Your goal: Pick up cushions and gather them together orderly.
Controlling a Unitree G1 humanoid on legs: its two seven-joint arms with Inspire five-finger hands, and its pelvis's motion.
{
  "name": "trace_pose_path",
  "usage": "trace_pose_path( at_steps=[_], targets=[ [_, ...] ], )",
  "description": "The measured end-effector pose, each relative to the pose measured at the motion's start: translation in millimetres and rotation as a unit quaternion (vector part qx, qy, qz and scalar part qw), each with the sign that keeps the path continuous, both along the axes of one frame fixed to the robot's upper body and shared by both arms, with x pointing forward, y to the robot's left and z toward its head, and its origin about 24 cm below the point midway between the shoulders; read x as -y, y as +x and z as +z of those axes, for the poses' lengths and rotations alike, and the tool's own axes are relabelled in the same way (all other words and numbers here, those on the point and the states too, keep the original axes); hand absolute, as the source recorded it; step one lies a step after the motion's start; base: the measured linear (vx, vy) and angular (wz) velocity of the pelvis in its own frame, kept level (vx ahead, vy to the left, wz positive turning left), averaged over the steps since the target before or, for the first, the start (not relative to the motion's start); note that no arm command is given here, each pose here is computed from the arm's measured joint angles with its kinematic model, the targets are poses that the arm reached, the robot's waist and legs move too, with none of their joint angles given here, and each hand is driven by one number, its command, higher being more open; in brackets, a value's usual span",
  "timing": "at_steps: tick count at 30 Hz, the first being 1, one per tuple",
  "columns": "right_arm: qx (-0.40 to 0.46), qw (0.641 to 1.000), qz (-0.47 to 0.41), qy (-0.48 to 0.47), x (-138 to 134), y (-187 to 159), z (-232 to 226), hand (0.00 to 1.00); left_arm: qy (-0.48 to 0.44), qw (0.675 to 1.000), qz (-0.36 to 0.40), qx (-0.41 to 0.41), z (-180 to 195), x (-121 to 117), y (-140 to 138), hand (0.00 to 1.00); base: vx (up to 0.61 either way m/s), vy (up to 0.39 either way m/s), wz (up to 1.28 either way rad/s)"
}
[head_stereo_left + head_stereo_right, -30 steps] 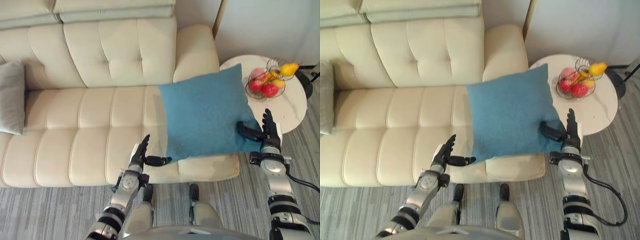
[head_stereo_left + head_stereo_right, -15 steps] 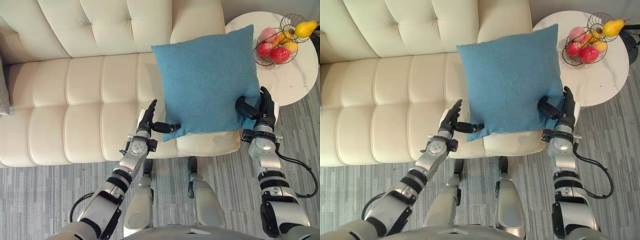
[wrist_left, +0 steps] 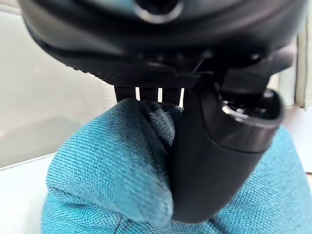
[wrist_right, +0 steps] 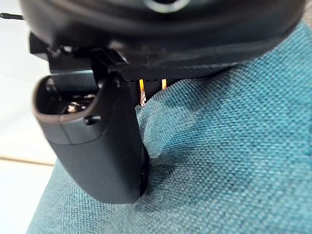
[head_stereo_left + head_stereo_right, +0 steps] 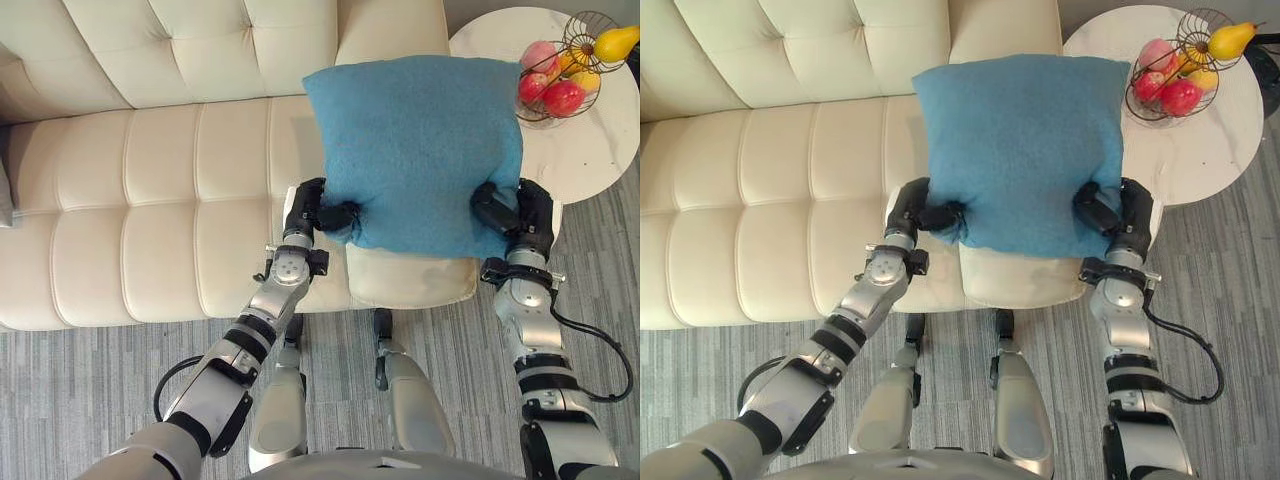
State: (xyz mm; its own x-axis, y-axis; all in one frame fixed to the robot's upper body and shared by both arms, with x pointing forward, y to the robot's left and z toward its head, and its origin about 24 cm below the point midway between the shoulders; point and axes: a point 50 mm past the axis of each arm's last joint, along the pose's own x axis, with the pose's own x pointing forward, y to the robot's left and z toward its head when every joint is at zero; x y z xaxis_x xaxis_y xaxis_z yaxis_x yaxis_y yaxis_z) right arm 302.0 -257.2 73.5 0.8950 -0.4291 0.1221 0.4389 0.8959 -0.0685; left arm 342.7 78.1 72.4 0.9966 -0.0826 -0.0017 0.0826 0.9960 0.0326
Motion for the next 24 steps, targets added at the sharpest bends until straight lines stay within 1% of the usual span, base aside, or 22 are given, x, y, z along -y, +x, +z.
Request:
trace_pose_path(
  at_steps=[3, 6, 7, 10, 14, 18, 24],
  targets=[
    [-0.016, 1.0, 0.0, 0.019, -7, -17, -17, 0.0, -0.012, 1.0, 0.001, 0.006, 0, 0, -7, 0.0, 0.02, -0.038, 0.11],
    [-0.031, 0.998, 0.0, 0.046, -18, -42, -34, 0.0, -0.042, 0.999, -0.009, 0.012, -6, 2, -29, 0.0, 0.05, -0.051, 0.14],
    [-0.04, 0.998, -0.001, 0.057, -23, -53, -41, 0.0, -0.054, 0.998, -0.01, 0.008, -11, 0, -41, 0.0, 0.04, -0.04, 0.13],
    [-0.057, 0.996, 0.002, 0.072, -32, -67, -51, 0.0, -0.067, 0.998, -0.003, -0.007, -23, -4, -59, 0.0, 0.04, -0.03, 0.17],
    [-0.071, 0.994, 0.015, 0.083, -46, -92, -57, 0.0, -0.096, 0.994, 0.027, -0.046, -45, -18, -96, 0.0, 0.03, -0.029, 0.25],
    [-0.065, 0.993, 0.037, 0.086, -58, -99, -54, 0.0, -0.112, 0.991, 0.053, -0.054, -50, -32, -113, 0.0, 0.0, -0.034, 0.36],
    [-0.058, 0.995, 0.051, 0.068, -64, -103, -48, 0.0, -0.126, 0.989, 0.063, -0.044, -46, -37, -128, 0.0, -0.04, -0.064, 0.69]
  ],
)
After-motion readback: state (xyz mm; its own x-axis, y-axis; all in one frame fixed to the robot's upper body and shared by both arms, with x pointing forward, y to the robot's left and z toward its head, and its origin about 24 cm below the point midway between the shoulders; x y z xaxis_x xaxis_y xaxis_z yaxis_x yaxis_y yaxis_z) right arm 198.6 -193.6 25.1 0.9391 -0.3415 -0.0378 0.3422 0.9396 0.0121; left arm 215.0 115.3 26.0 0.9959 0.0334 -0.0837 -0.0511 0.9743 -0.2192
